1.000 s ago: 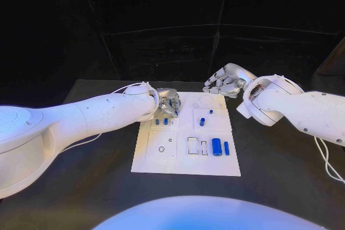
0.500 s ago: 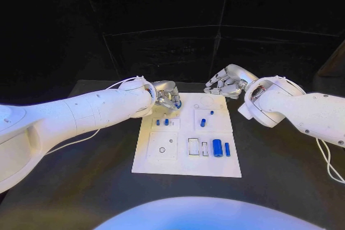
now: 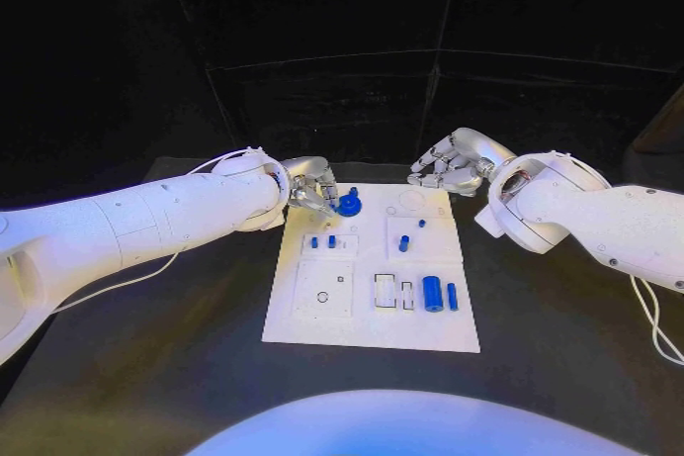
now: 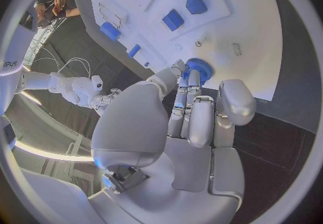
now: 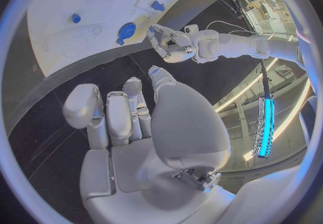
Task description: Assemble the parts on the task board
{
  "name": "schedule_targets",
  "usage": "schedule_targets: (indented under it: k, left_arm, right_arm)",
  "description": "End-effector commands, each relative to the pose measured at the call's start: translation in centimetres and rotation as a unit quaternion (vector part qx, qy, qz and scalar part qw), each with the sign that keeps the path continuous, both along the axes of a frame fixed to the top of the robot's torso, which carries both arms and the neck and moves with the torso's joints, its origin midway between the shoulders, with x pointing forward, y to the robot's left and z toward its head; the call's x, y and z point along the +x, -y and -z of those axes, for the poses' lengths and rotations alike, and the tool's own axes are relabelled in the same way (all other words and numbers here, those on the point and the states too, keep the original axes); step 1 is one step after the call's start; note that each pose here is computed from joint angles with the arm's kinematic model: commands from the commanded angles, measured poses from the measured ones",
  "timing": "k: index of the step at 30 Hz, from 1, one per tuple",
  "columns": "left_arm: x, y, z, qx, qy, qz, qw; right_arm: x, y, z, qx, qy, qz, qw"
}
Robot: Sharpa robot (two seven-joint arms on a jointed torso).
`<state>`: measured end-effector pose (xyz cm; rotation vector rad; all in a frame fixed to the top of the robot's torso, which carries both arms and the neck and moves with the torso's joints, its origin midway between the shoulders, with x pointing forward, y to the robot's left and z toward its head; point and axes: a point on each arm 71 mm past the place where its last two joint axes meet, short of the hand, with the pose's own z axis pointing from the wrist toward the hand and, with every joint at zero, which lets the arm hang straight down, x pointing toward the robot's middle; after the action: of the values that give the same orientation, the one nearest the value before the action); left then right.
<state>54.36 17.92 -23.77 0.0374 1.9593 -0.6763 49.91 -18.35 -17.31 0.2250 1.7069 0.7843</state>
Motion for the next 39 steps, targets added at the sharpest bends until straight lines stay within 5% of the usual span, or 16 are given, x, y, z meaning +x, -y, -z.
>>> schedule_targets:
  k: [1, 20, 39]
  left_arm:
    - [-0.10, -0.3, 0.28, 0.002, -0.016, -0.005, 1.000]
    - [-0.34, -0.8, 1.97, 0.013, -0.037, -0.011, 0.999]
    - [-0.27, -0.4, 2.40, 0.021, -0.050, -0.011, 0.998]
  right_arm:
    - [0.0, -0.1, -0.1, 0.000, 0.002, -0.005, 1.000]
    - [0.0, -0.1, -0.1, 0.000, 0.002, -0.005, 1.000]
    - [0.0, -0.2, -0.1, 0.000, 0.002, -0.006, 1.000]
